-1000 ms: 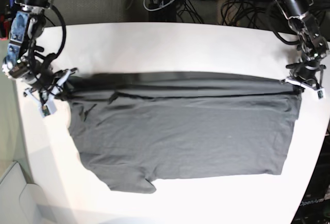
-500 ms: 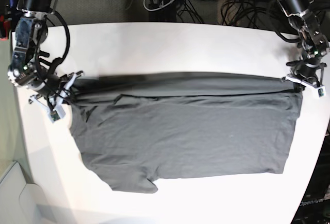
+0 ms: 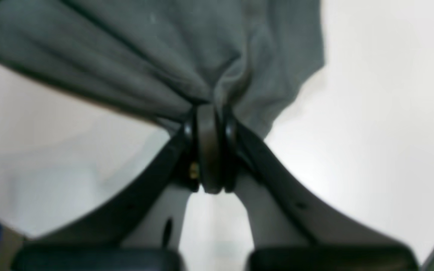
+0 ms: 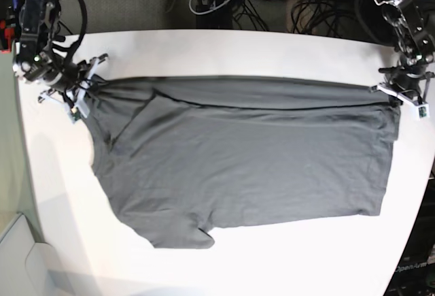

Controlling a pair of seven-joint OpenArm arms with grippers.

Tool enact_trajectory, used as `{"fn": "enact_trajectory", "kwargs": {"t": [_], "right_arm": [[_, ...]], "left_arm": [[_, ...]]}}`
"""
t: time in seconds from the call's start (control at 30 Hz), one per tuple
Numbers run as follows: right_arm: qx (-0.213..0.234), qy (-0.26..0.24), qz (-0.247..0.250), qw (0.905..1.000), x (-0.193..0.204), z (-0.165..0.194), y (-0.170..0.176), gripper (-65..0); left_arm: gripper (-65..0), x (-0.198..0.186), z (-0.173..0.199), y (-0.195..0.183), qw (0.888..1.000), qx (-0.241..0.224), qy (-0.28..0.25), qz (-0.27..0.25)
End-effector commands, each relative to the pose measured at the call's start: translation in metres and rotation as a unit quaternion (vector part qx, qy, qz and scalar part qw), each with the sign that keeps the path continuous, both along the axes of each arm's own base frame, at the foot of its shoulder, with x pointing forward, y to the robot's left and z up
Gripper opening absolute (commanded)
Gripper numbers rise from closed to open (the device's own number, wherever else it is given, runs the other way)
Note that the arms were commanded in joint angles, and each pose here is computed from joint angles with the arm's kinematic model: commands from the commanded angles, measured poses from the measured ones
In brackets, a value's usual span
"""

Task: Layout the t-shirt on the table in an organized manner, then fold the t-shirt properly
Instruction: 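Grasp the folded edge with both grippers and pull it taut, then release the folded edge and move both grippers toward the shirt's hem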

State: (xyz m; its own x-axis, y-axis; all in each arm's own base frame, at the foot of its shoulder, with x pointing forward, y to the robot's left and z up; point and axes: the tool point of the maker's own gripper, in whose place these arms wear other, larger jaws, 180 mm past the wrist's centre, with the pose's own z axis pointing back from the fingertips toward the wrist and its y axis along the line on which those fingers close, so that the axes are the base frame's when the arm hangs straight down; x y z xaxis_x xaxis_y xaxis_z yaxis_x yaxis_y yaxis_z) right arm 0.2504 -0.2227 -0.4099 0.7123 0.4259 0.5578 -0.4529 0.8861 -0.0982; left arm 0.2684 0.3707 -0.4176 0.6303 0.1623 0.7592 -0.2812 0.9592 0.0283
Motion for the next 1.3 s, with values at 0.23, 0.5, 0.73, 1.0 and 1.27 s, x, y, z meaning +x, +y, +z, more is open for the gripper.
{"fn": "enact_trajectory", "kwargs": {"t": [0.23,0.5,0.73,1.0,1.27], "right_arm": [[-0.010,-0.006,0.036,0.9993,-0.038,0.008,0.008,-65.0],[-0.009,0.022,0.051,0.9984,-0.077,0.005,0.018,-65.0],[-0.016,0.024,0.054,0.9981,-0.081,0.006,0.016,-65.0],[-0.017,0.027,0.053,0.9981,-0.083,0.005,0.016,-65.0],[-0.038,0.016,0.014,0.9990,-0.079,0.015,-0.015,-43.5]], "left_arm": [[-64.6,-0.008,0.027,0.000,0.999,0.035,-0.011,-0.010],[-64.6,-0.018,0.017,-0.007,1.000,0.029,0.007,-0.010],[-64.6,-0.024,0.012,-0.005,0.999,0.029,0.017,-0.010],[-61.8,-0.028,0.010,-0.005,0.999,0.030,0.023,-0.011],[-22.8,-0.040,0.007,-0.006,0.999,0.035,0.035,-0.016]]}}
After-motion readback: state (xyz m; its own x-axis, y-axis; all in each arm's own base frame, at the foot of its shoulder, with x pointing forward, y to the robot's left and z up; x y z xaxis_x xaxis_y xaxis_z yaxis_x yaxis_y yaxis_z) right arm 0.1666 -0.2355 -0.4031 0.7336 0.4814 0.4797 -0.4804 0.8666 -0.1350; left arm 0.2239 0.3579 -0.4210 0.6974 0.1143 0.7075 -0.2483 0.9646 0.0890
